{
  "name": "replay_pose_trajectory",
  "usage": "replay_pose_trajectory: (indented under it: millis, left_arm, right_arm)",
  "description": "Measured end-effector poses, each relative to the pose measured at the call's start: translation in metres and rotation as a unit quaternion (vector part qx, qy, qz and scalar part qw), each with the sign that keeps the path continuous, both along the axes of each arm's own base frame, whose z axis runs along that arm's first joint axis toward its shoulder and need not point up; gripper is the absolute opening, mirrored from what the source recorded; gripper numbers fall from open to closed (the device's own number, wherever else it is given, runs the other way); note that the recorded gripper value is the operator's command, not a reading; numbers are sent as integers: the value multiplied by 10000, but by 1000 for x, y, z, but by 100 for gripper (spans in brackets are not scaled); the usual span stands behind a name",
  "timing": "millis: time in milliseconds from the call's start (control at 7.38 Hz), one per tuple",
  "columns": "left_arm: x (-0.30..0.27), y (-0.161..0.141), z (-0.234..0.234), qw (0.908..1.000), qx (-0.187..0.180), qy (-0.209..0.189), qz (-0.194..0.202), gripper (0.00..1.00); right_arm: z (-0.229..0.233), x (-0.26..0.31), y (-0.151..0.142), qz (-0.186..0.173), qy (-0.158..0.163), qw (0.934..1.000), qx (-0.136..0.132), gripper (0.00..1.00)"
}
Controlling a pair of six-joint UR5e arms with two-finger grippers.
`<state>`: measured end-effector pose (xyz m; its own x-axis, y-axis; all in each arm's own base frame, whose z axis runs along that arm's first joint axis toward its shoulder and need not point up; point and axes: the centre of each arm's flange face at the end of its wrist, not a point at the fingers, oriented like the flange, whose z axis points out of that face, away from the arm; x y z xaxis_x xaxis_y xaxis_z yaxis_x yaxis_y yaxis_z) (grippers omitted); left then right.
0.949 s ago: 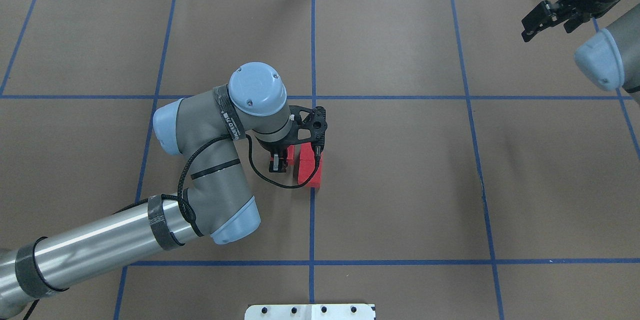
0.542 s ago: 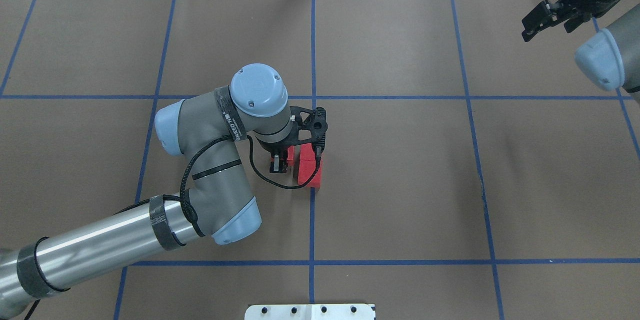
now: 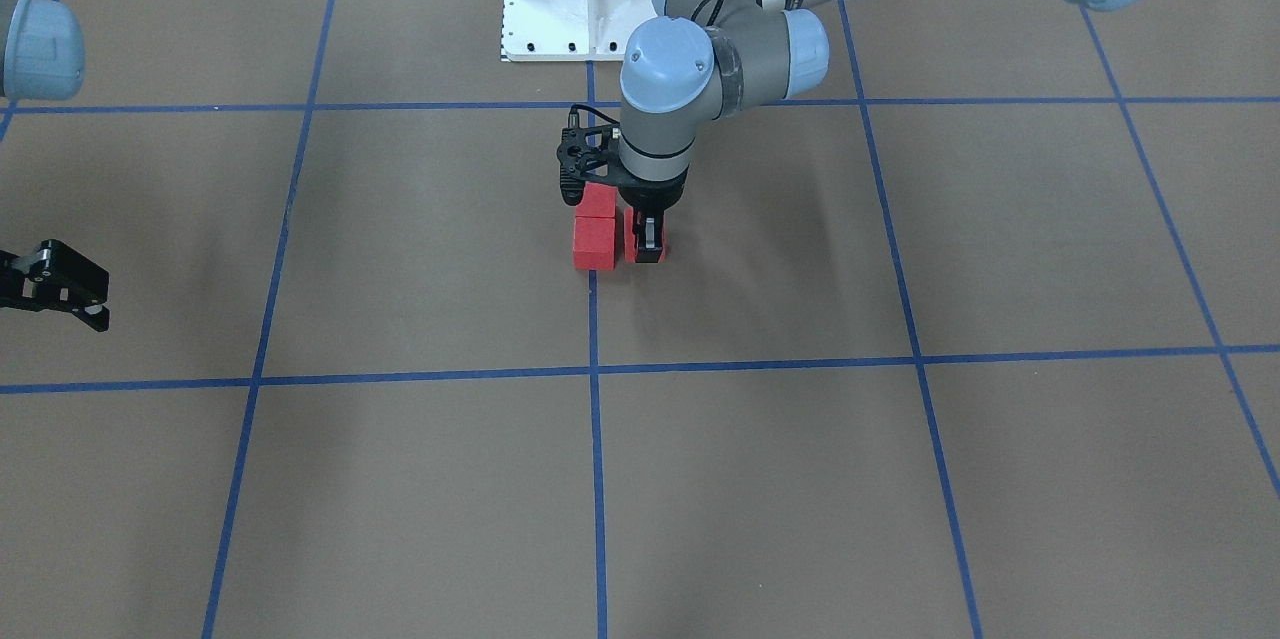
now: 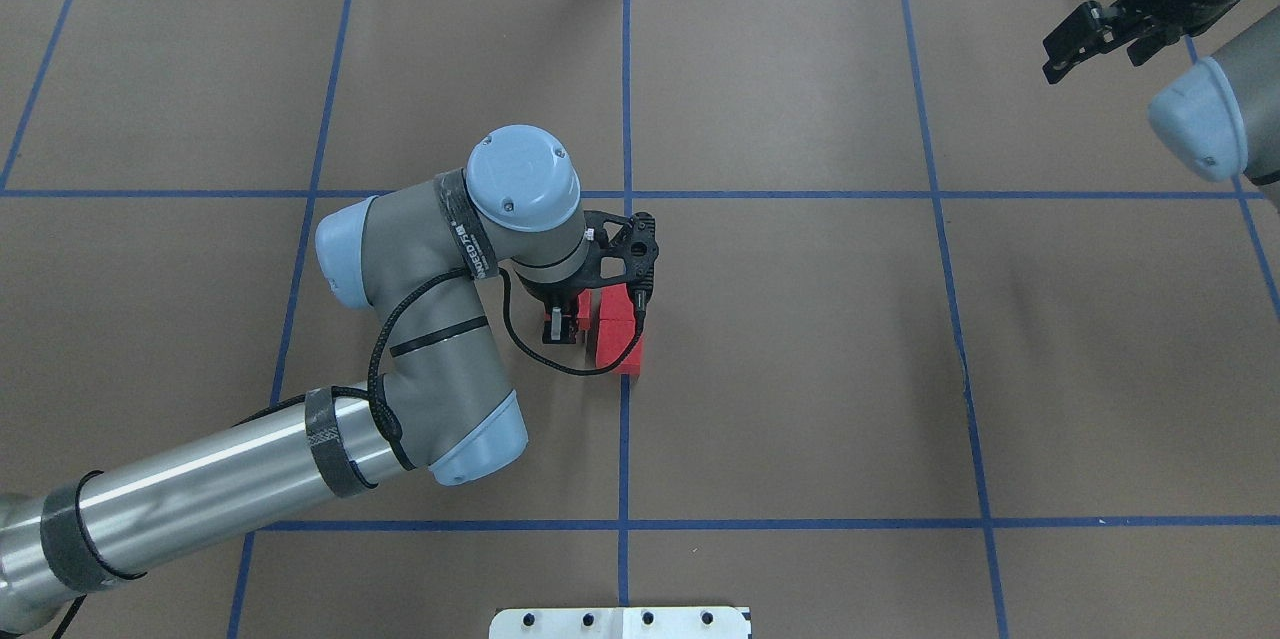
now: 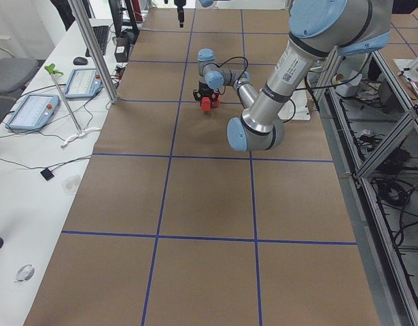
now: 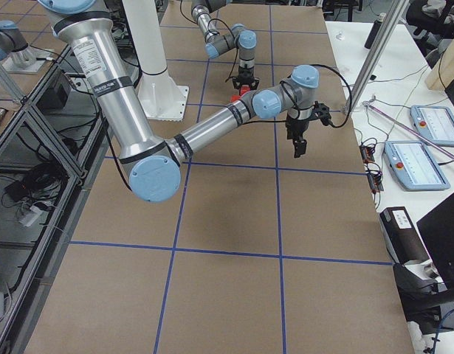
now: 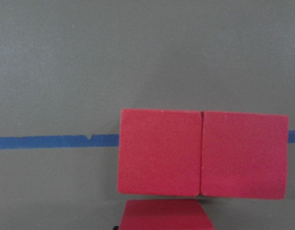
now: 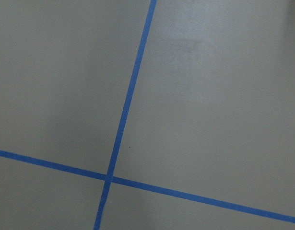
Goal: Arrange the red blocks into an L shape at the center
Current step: 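Lower the held cube beside the center cube nearest the robot, then hold the cube with the left gripper and adjust it against the pair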
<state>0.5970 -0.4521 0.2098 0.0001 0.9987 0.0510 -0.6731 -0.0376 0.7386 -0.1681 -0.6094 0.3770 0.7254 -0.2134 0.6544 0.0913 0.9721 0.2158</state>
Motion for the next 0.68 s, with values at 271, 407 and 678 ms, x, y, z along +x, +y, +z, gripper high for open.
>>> replay_pose_trajectory:
  millis: [271, 407, 678]
  left_arm:
    - [1, 0, 1, 10000, -2, -3, -1, 0]
    - [3, -2, 3, 10000, 10, 28, -6, 0]
    - [11, -9, 12, 9998, 43, 177, -60, 0]
  right_arm:
    - [0, 0, 0, -1, 1, 10000, -2, 100]
    - [0, 0, 0, -1, 1, 10000, -3, 100]
    - [0, 0, 0, -1, 1, 10000, -1, 100]
